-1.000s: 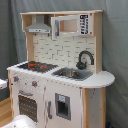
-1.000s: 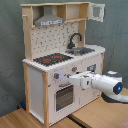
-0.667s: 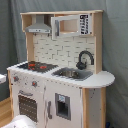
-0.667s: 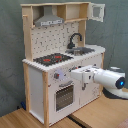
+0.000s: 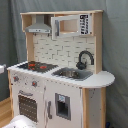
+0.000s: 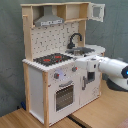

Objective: Play with the kitchen

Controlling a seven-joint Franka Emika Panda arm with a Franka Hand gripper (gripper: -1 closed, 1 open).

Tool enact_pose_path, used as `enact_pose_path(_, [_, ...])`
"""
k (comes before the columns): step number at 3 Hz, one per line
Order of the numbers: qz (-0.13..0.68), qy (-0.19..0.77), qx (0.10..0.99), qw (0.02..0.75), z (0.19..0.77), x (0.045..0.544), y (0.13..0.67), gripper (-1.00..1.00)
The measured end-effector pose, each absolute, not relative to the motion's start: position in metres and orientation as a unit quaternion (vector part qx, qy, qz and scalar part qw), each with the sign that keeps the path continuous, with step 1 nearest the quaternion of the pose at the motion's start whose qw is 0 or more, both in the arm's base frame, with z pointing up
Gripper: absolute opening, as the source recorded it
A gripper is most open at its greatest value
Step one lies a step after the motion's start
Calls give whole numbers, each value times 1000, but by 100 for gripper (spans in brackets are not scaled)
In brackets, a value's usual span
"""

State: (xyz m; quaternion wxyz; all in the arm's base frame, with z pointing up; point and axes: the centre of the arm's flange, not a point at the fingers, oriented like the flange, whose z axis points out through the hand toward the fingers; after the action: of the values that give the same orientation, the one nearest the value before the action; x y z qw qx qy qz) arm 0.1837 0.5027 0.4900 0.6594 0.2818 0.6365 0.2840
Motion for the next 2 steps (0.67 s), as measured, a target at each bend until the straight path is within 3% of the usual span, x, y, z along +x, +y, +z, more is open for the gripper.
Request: enact_pose_path(2, [254,626,305,671,554,165,474,100])
